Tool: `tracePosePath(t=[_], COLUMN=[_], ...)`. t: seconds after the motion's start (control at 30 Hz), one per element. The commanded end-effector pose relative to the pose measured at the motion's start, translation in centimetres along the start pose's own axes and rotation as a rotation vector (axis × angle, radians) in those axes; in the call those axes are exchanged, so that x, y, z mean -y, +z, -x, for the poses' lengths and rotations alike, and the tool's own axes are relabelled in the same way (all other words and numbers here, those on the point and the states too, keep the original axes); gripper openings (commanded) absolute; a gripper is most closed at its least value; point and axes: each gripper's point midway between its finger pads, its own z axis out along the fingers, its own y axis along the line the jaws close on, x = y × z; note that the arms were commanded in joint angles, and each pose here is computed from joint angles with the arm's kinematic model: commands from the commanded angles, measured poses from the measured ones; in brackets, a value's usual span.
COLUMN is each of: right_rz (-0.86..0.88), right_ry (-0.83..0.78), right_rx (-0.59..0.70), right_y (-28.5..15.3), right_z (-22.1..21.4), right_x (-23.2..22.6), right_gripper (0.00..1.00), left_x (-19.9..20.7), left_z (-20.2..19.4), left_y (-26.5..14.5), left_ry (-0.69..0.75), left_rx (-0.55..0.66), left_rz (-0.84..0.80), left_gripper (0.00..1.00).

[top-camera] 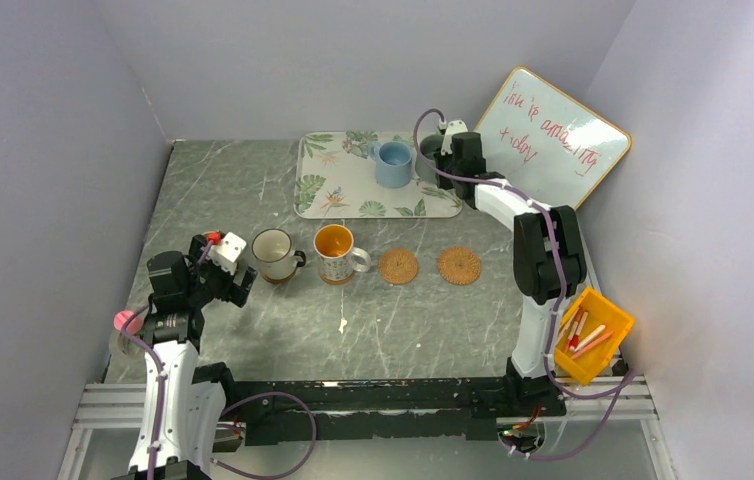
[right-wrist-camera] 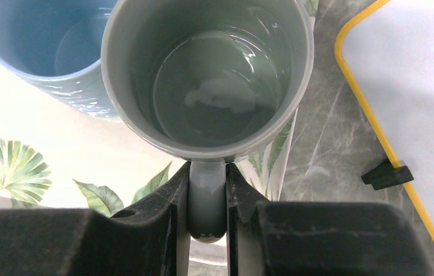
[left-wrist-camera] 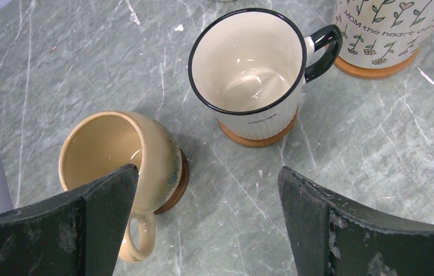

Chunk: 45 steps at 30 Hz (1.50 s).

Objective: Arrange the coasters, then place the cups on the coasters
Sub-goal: Pick up the cup from the tray, then place the cup on the tray.

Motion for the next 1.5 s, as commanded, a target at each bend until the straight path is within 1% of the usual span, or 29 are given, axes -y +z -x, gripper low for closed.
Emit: tracePosePath(t=[0.0, 0.37, 0.87, 1.13, 1.27, 1.3, 1.33, 1.4, 1.47], right_rz=[0.002, 0.003, 0.012, 0.002, -0.023, -0.036, -0.049, -0.067, -0.077], right_ry=[0.016, 0.016, 0.017, 0.059, 0.065, 0.064, 0.062, 0.057, 0.059], right_rx=[0.207, 0.154, 0.129, 0.046, 0.026, 0.024, 0.021, 0.008, -0.004], right_y=[-1.1, -0.4, -0.1, 1.9, 2.3, 2.3, 2.3, 2.3, 2.1], right_z=[6.3, 4.5, 3.7, 0.5, 0.0, 0.0, 0.1, 0.3, 0.8], right_x=[-0.1, -0.1, -0.1, -0.1, 0.3, 0.6, 0.8, 1.3, 1.7], right_gripper=[0.00, 0.00, 0.00, 0.00, 0.00, 0.06, 0.14, 0.37, 0.57], left_x=[0.1, 0.2, 0.3, 0.3, 0.3, 0.3, 0.3, 0.3, 0.3], left_z=[0.5, 0.5, 0.5, 0.5, 0.5, 0.5, 0.5, 0.5, 0.5], left_y=[0.0, 0.0, 0.0, 0.0, 0.0, 0.0, 0.0, 0.0, 0.0], left_ry=[0.022, 0.023, 0.022, 0.025, 0.026, 0.025, 0.025, 0.026, 0.027], left_rx=[0.025, 0.024, 0.025, 0.025, 0.025, 0.024, 0.024, 0.026, 0.025], left_rz=[-0.015, -0.021, -0.031, -0.030, -0.031, -0.030, -0.029, -0.029, -0.029], left_gripper=[0.96, 0.96, 0.96, 0.96, 0.96, 0.96, 0.96, 0.96, 0.96])
